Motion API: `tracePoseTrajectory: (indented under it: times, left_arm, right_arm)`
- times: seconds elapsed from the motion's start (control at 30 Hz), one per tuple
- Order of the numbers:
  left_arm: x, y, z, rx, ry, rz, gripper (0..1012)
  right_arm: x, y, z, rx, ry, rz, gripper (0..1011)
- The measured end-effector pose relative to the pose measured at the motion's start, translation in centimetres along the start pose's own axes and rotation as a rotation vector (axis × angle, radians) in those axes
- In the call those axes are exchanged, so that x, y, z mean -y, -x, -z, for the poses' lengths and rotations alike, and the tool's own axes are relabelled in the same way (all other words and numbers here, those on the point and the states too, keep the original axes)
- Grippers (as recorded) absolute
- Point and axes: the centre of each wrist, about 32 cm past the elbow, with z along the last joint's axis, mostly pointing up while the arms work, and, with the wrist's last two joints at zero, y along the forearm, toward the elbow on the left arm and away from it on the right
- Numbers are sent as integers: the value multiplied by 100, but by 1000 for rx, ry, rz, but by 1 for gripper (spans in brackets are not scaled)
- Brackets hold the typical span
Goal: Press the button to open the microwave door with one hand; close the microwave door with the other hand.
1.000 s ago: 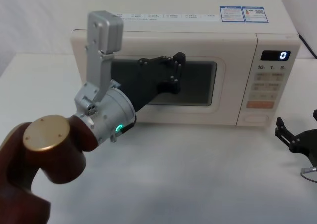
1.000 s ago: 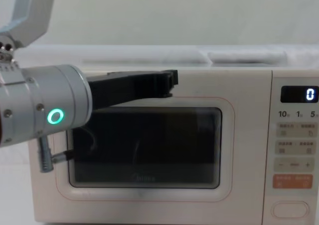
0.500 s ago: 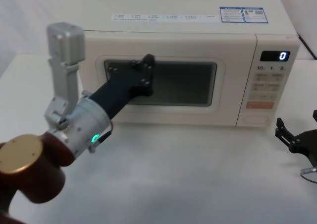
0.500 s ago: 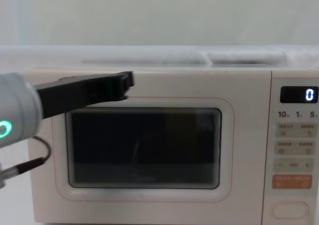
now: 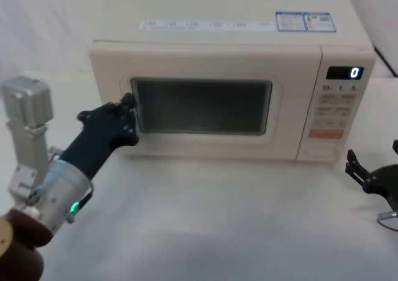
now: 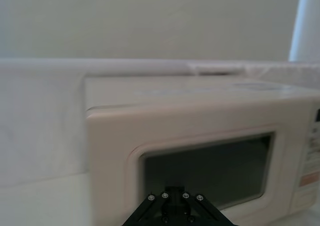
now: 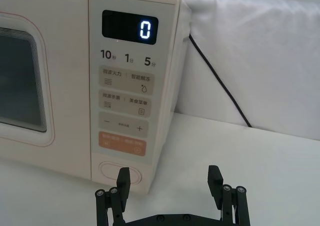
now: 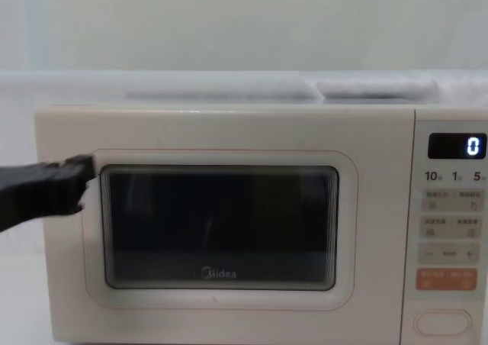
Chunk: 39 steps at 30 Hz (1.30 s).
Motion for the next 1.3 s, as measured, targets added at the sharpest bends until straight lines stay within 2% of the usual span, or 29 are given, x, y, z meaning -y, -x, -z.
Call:
tracePoseTrajectory:
  times: [0.13,0.27,0.57,0.8,1.1,1.2,1.27,1.3]
  left_arm:
    - [-112,-67,93,5,-8,-36,0]
    - [-231,-131,196,2,-21,-75,0]
    - [-397,-223,361,-7,-47,-141,0]
    - [-486,-251,447,-18,-61,-178,12]
    - [-558,-244,516,-44,-81,-203,257]
    - [-560,-242,518,-46,-82,-205,363]
    - [-559,-243,517,-46,-82,-204,397]
    - [-559,-243,517,-45,-82,-204,455]
  right_arm:
    - [0,0,0,0,0,0,1002]
    - [0,0,0,0,0,0,1002]
    - [0,0,0,0,0,0,1002]
    - [0,0,0,0,0,0,1002]
    - [0,0,0,0,0,0,1002]
    - [0,0,0,0,0,0,1002]
    - [0,0,0,0,0,0,1002]
    - [0,0,0,0,0,0,1002]
